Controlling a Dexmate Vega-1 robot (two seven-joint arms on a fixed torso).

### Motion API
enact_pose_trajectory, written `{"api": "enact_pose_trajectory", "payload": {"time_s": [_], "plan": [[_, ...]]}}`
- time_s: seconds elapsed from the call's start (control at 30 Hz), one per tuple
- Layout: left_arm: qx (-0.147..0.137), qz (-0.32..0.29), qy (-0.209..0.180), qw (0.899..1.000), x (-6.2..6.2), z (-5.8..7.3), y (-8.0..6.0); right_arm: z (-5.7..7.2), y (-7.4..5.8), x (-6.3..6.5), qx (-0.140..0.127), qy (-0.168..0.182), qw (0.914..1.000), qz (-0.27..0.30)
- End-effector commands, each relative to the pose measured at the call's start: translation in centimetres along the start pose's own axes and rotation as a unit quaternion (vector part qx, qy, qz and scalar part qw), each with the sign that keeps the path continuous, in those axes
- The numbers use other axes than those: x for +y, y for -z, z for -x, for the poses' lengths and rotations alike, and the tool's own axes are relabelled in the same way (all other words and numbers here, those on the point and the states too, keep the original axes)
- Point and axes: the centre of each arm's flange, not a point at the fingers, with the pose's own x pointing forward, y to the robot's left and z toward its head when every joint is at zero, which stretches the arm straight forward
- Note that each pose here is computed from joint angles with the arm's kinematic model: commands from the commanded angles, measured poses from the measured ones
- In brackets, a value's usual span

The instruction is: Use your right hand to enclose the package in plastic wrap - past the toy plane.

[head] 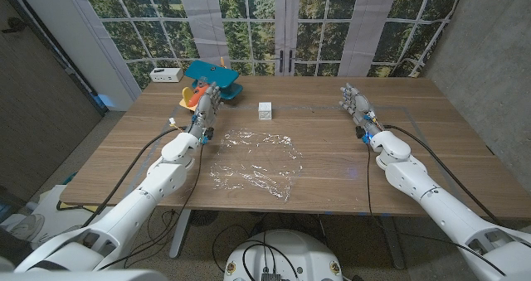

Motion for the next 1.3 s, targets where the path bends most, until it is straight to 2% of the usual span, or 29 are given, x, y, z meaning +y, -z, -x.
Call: {"api": "enact_pose_trajectory", "payload": {"time_s": [0.03,0.13,0.3,0.47,0.63,1.0,1.3], "plan": [[-0.009,-0.015,0.014,1.000,0.9,-0.3,-0.7,0.3,-0.6,0.8,-0.009,0.000,0.9998,0.017],[-0.011,-0.014,0.021,1.000,1.5,-0.4,-0.8,0.6,-1.0,1.4,-0.008,0.005,0.9997,0.023],[-0.007,-0.010,0.028,1.000,2.2,0.0,-0.6,0.9,-2.1,2.5,-0.002,0.009,0.9972,0.074],[-0.007,-0.010,0.024,1.000,2.7,0.7,-0.7,0.9,-2.4,3.2,-0.002,0.006,0.9966,0.082],[-0.007,-0.016,0.014,1.000,3.1,1.4,-0.9,1.0,-2.9,3.9,-0.002,0.005,0.9933,0.115],[-0.011,-0.016,0.011,1.000,3.1,2.2,-1.0,0.9,-5.3,5.3,0.003,-0.010,0.9799,0.199],[-0.014,-0.010,0.010,1.000,3.0,2.8,-1.0,0.1,-7.6,6.8,0.002,-0.037,0.9598,0.278]]}}
